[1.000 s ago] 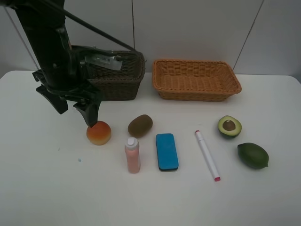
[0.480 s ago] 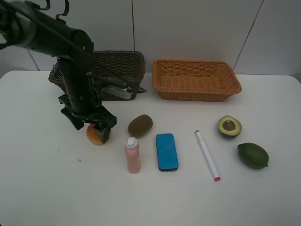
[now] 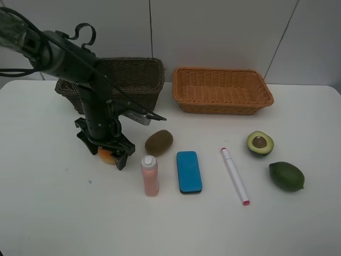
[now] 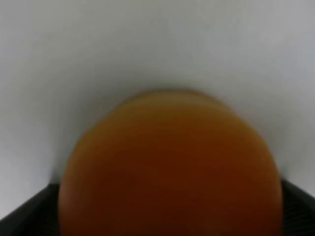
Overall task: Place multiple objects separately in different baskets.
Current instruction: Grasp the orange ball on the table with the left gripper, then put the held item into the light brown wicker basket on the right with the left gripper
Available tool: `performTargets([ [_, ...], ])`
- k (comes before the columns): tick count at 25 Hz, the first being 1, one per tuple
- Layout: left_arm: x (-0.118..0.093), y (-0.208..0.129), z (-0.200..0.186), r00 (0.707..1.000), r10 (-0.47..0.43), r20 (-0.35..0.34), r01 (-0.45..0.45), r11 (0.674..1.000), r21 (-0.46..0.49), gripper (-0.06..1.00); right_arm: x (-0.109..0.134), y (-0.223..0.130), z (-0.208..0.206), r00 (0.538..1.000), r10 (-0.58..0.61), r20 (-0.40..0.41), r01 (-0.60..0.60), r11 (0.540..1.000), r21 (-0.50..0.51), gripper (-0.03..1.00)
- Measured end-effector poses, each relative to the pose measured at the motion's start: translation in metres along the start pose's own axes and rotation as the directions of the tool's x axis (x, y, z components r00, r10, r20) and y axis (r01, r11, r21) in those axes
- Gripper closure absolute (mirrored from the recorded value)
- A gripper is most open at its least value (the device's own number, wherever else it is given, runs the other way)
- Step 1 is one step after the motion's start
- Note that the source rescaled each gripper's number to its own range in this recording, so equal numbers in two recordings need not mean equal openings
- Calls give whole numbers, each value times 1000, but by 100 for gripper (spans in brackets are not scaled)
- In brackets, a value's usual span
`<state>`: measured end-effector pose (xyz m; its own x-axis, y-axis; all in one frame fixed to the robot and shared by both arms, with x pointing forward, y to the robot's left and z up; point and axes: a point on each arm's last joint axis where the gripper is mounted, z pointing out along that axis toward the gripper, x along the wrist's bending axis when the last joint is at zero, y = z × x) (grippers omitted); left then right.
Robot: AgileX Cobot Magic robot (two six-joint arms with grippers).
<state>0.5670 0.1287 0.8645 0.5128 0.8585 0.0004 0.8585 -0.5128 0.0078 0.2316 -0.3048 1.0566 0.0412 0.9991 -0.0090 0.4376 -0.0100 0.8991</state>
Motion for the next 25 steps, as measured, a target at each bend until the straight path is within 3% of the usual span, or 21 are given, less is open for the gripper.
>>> performTargets([
  [2, 0, 0, 0, 1000, -3, -4, 3, 1000, 4, 4, 0, 0, 0, 1000, 0, 0, 0, 1000, 0, 5],
  [3, 0, -1, 0, 1000, -8, -4, 8, 1000, 6, 13, 0, 0, 0, 1000, 0, 0, 0, 1000, 0, 5],
  [5, 0, -1, 0, 1000, -21, 0, 21, 1000, 11, 41, 0, 0, 0, 1000, 0, 0, 0, 1000, 0, 5],
  [6, 0, -1, 0, 1000, -21, 0, 21, 1000, 13, 48, 0, 0, 0, 1000, 0, 0, 0, 1000, 0, 5],
  [14, 0, 6, -17, 1000, -21, 0, 21, 1000, 7, 48, 0, 0, 0, 1000, 0, 0, 0, 1000, 0, 5],
  [20, -4, 63, -116, 996, -50, 76, 64, 979, -193, 48, 0, 0, 0, 1000, 0, 0, 0, 1000, 0, 5],
  [25, -15, 117, -154, 987, -20, 158, 69, 947, -314, 48, 0, 0, 0, 1000, 0, 0, 0, 1000, 0, 5],
])
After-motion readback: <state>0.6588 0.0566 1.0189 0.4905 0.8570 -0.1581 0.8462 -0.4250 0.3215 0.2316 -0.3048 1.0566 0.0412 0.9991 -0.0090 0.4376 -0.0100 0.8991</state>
